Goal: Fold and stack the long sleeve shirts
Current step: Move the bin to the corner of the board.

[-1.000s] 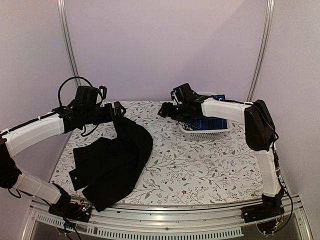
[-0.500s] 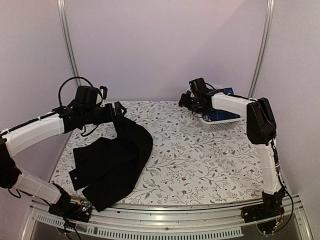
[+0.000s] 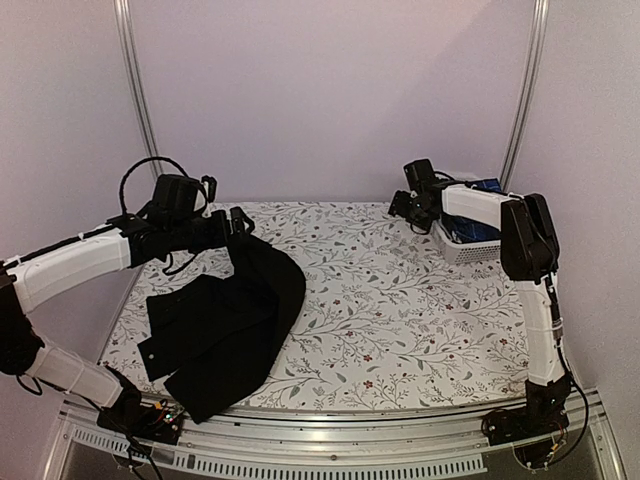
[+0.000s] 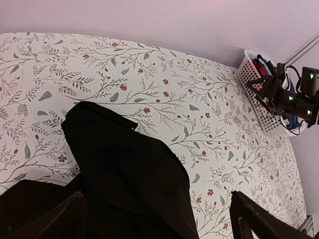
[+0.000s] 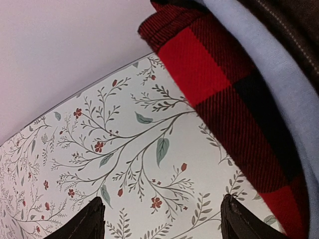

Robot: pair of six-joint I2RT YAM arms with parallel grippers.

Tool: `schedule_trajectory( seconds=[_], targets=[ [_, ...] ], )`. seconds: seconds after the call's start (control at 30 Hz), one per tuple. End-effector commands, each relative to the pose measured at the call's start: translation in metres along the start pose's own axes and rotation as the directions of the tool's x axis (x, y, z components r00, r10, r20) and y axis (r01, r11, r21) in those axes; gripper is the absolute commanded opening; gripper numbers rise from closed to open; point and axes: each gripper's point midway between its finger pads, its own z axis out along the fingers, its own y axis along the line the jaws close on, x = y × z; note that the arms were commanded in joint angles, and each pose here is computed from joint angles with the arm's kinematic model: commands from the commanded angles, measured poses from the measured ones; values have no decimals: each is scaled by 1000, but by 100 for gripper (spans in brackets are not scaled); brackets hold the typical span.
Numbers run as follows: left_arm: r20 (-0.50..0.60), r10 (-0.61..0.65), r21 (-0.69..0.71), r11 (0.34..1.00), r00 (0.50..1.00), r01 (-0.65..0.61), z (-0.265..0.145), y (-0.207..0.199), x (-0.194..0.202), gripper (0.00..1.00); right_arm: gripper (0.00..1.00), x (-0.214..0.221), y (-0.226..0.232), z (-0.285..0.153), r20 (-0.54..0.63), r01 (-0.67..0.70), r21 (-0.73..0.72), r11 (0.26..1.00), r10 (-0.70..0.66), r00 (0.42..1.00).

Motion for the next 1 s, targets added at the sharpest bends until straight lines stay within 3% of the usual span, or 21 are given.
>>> schedule_trajectory(
  seconds=[0.0, 0.27, 0.43, 0.57, 0.83, 0.97],
  targets=[
    [-50, -21, -17, 1000, 999, 20, 9, 10, 18, 100, 79, 12, -37, 9, -68, 60, 81, 995, -54, 996],
    [-152, -37, -15, 999, 988, 35, 11, 10, 64, 97, 84, 37, 54, -51, -44, 284, -116, 952, -291, 956],
    [-183, -107, -71, 993, 977, 95, 6, 25, 88, 83, 84, 104, 121, -103, -48, 413, -291, 863, -445, 894],
    [-141, -168, -145, 978, 976, 147, -10, 45, 94, 81, 84, 168, 162, -151, -50, 472, -428, 771, -541, 839],
    [-167, -192, -233, 961, 967, 150, -29, 71, 115, 81, 84, 255, 209, -211, -46, 509, -561, 653, -638, 769],
    [-180, -198, -227, 961, 964, 155, -33, 71, 121, 81, 79, 278, 206, -196, -94, 504, -547, 669, -647, 757]
  ],
)
